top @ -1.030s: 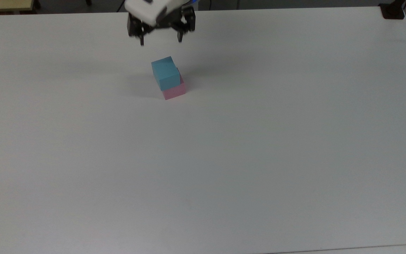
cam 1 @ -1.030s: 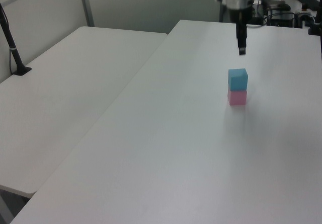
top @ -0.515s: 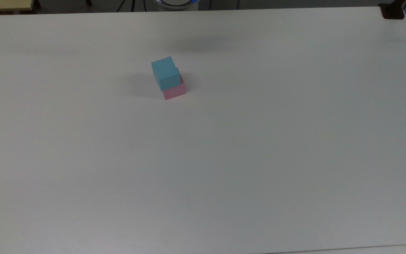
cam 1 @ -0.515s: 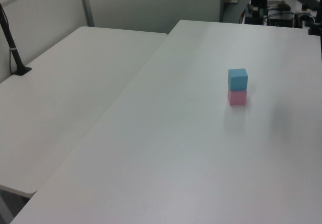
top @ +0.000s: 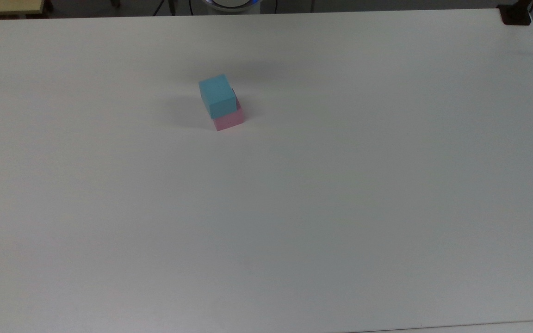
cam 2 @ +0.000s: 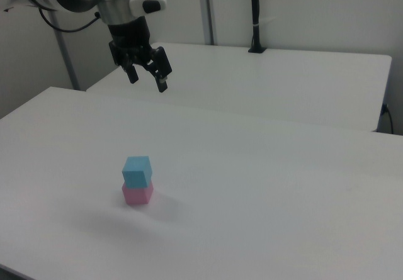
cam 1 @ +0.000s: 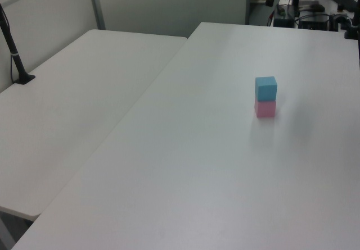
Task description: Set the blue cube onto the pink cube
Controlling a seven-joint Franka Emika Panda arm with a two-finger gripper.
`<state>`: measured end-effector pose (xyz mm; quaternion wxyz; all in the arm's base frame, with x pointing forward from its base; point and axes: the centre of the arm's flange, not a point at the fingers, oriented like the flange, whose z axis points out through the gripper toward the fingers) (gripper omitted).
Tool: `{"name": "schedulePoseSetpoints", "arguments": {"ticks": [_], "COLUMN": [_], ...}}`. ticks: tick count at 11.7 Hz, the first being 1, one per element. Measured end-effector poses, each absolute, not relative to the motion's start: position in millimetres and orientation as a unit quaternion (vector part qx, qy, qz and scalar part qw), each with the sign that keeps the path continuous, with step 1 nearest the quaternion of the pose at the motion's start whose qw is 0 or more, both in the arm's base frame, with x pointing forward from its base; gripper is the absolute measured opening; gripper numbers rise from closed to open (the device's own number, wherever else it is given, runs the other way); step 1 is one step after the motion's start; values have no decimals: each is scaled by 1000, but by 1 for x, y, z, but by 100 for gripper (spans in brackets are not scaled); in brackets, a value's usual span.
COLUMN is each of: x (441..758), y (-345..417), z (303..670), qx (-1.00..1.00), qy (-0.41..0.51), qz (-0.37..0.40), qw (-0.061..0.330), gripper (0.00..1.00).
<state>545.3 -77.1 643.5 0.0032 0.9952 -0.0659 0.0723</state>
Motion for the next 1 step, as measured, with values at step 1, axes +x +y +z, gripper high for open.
{"name": "schedulePoseSetpoints", "arguments": {"ticks": [1], "x": [548], "y": [-78], "z": [643], "qx": [995], "qy": [-66], "qz": [72], "qw": [3], "gripper": [100]}}
